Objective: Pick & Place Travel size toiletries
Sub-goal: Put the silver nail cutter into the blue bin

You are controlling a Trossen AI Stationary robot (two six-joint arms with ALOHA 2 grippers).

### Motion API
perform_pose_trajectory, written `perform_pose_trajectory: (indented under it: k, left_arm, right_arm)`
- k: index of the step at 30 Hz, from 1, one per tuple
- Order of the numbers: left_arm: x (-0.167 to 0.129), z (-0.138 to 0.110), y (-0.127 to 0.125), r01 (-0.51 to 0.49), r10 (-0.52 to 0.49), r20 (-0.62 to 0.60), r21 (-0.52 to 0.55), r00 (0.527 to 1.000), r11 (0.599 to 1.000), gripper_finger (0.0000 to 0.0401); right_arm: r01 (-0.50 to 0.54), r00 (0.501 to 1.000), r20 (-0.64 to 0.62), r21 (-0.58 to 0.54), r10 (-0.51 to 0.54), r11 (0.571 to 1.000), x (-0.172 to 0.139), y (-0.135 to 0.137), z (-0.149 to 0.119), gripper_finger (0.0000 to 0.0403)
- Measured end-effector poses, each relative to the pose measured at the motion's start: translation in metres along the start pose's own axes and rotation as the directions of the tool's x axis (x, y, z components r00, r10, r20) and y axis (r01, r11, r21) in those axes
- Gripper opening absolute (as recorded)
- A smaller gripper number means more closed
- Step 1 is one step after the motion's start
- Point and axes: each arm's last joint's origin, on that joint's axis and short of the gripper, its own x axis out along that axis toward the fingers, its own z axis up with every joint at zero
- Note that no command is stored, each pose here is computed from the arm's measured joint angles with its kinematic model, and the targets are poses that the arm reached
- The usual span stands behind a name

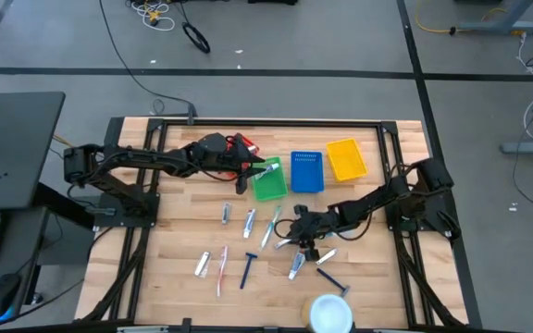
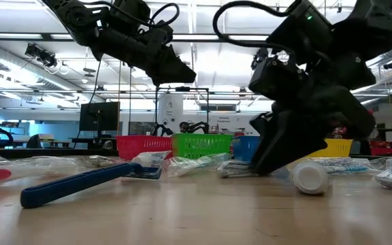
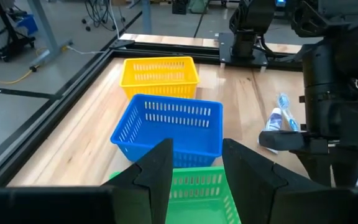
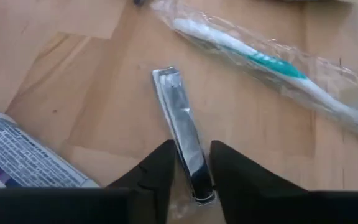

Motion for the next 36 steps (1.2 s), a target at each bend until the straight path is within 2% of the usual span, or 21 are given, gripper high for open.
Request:
perform_pose_trajectory:
  k: [5, 9, 13, 19, 25, 30, 32, 36]
  left_arm:
    - [0.0, 0.0, 0.0, 0.0, 0.0, 0.001, 0.007, 1.0, 1.0, 0.0148]
    - [0.0, 0.0, 0.0, 0.0, 0.0, 0.0, 0.009, 1.0, 1.0, 0.0148]
    - [0.0, 0.001, 0.0, -0.001, 0.001, 0.006, 0.015, 1.0, 1.0, 0.0148]
    - [0.0, 0.001, 0.0, -0.003, 0.002, 0.009, 0.054, 1.0, 0.999, 0.0148]
    - [0.0, 0.002, 0.0, -0.007, 0.005, 0.019, 0.098, 1.0, 0.995, 0.0148]
    - [0.0, 0.002, 0.001, -0.017, 0.015, 0.025, 0.101, 1.0, 0.995, 0.0148]
    - [0.0, 0.003, 0.001, -0.021, 0.018, 0.029, 0.105, 0.999, 0.994, 0.0148]
    - [0.0, 0.004, 0.001, -0.024, 0.018, 0.046, 0.14, 0.999, 0.99, 0.0148]
  right_arm:
    - [-0.025, 1.0, 0.009, 0.019, 0.025, 0.999, 0.0, -0.003, 0.001, 0.0061]
    - [-0.03, 0.999, 0.045, 0.024, 0.029, 0.999, -0.002, -0.005, 0.004, 0.0053]
    - [-0.007, 0.997, 0.078, 0.039, 0.004, 0.999, -0.016, -0.014, 0.013, 0.0052]
    - [0.197, 0.977, 0.065, 0.074, -0.202, 0.978, -0.059, -0.039, 0.025, 0.0051]
    - [0.458, 0.887, 0.031, 0.07, -0.461, 0.886, -0.104, -0.069, 0.026, 0.0051]
    - [0.537, 0.843, -0.083, 0.082, -0.532, 0.839, -0.117, -0.101, 0.012, 0.005]
    - [0.543, 0.837, -0.138, 0.097, -0.529, 0.834, -0.118, -0.114, 0.004, 0.005]
    - [0.557, 0.827, -0.163, 0.114, -0.538, 0.823, -0.122, -0.136, -0.005, 0.005]
